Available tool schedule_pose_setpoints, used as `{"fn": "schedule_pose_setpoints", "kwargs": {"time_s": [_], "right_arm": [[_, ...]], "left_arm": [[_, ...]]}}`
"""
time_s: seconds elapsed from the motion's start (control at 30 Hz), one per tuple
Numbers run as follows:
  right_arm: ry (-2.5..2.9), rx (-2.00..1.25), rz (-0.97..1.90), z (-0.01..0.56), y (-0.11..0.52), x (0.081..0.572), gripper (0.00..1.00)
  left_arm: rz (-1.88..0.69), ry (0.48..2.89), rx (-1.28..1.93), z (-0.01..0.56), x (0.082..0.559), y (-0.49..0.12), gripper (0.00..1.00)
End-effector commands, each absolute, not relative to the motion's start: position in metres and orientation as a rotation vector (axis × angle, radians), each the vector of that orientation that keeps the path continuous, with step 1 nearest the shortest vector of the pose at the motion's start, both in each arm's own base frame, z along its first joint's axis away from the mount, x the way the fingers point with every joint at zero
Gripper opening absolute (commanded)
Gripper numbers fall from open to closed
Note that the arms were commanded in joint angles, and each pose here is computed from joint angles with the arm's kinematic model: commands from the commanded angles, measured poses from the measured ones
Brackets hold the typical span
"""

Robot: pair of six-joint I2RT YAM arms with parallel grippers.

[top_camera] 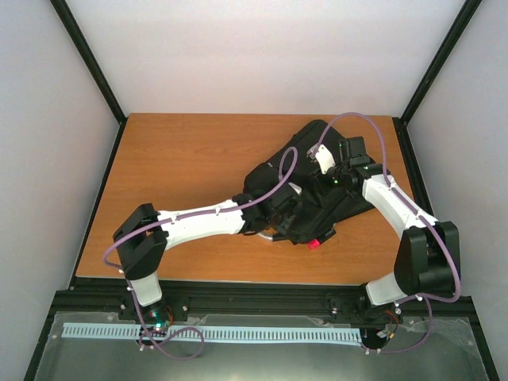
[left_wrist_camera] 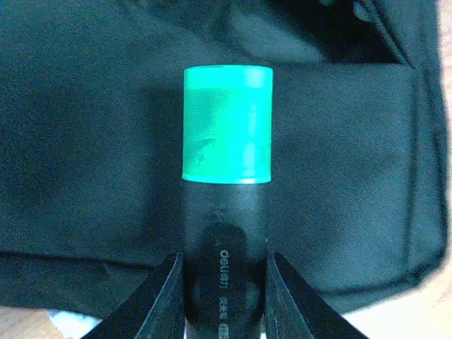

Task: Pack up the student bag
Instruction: Place the stationery in the student bag.

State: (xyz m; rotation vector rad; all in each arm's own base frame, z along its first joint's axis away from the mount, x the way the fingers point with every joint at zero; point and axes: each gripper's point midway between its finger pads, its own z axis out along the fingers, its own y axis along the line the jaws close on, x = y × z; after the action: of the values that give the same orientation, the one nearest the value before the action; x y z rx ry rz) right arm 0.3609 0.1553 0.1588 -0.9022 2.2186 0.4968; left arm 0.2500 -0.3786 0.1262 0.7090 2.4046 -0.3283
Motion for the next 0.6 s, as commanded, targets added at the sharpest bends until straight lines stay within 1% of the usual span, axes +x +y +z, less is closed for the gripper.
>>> {"fn": "schedule_pose_setpoints", "kwargs": {"time_s": [0.0, 0.1, 0.3, 0.47, 0.53, 0.57], "right_arm": [[2.130, -0.908, 0.550, 0.183, 0.162, 0.357, 0.03], [2.112, -0.912, 0.557, 0.187, 0.163, 0.355, 0.03], [2.120, -0.914, 0.553, 0.185, 0.163, 0.355, 0.03], [2.129, -0.913, 0.562, 0.182, 0.163, 0.355, 0.03], [2.127, -0.913, 0.562, 0.183, 0.163, 0.355, 0.03], [2.128, -0.913, 0.561, 0.183, 0.163, 0.355, 0.03]], "left_arm": [[-0.388, 2.368, 0.593, 0.137, 0.284, -0.395, 0.21], [-0.420, 2.357, 0.601, 0.133, 0.297, -0.405, 0.21], [-0.354, 2.285, 0.629, 0.135, 0.325, -0.423, 0.21], [-0.368, 2.264, 0.653, 0.131, 0.336, -0.441, 0.22], [-0.379, 2.263, 0.660, 0.130, 0.336, -0.443, 0.25], [-0.385, 2.263, 0.657, 0.131, 0.335, -0.443, 0.30]]}}
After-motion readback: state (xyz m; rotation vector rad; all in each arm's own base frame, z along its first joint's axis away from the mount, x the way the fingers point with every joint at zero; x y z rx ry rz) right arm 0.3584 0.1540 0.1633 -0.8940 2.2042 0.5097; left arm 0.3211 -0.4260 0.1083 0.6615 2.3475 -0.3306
